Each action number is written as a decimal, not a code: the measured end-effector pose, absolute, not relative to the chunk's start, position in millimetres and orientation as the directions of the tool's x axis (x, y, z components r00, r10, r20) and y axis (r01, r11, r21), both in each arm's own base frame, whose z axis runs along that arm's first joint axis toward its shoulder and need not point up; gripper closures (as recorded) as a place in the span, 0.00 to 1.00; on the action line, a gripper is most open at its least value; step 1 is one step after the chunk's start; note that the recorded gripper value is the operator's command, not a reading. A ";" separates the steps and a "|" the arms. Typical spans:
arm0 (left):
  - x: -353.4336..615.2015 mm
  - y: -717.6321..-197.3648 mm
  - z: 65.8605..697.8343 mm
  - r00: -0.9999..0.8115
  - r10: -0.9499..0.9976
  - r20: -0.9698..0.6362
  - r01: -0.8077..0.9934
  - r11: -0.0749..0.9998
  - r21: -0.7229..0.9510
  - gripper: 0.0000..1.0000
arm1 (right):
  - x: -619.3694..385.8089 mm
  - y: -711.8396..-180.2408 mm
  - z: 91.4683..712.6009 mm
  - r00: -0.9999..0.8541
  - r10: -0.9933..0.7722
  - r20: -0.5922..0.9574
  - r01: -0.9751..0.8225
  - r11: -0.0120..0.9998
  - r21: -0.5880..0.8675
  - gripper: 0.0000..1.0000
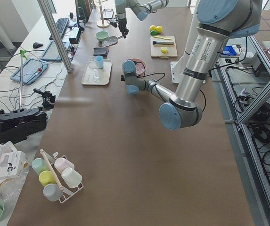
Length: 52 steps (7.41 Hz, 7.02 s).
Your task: Put ice in cup with scoop
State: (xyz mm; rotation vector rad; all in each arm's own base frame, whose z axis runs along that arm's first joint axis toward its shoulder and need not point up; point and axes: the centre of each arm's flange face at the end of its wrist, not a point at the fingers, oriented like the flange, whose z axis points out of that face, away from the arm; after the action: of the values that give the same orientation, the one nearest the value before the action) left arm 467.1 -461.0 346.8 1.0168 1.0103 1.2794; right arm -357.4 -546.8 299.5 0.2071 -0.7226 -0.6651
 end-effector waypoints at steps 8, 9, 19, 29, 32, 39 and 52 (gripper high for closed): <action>410.9 -455.5 278.0 -0.017 0.996 -0.083 -0.421 0.068 0.905 0.01 | -394.7 -621.5 247.1 0.583 -0.587 0.562 0.509 0.803 0.311 1.00; 404.8 -454.5 274.7 -0.010 0.995 -0.099 -0.448 0.084 0.890 0.01 | -396.6 -619.0 241.1 0.582 -0.600 0.549 0.537 0.790 0.295 1.00; 217.5 -544.1 371.6 0.344 0.878 -0.333 -0.566 0.477 0.673 0.01 | -417.1 -615.2 224.9 0.539 -0.713 0.449 0.683 0.682 0.262 1.00; -60.0 -538.6 597.7 0.680 0.211 -0.702 -0.128 0.977 0.170 0.01 | -422.1 -622.7 208.1 0.524 -0.730 0.440 0.742 0.644 0.186 1.00; -80.3 -527.1 635.2 0.685 0.136 -0.716 -0.092 0.991 0.100 0.01 | -420.8 -624.3 211.1 0.525 -0.740 0.420 0.760 0.630 0.159 1.00; -83.9 -525.2 641.1 0.687 0.129 -0.715 -0.090 0.992 0.093 0.01 | -425.5 -633.7 193.4 0.505 -0.761 0.407 0.795 0.594 0.123 1.00; -85.8 -524.3 645.6 0.688 0.120 -0.716 -0.087 0.993 0.083 0.01 | -425.6 -646.5 171.0 0.526 -0.772 0.357 0.828 0.561 -0.005 1.00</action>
State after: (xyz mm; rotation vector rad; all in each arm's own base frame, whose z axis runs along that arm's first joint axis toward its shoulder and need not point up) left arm -85.8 -524.3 645.6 0.0436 0.8040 0.1157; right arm -425.6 -646.5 171.0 -0.1822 -0.3335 -0.9629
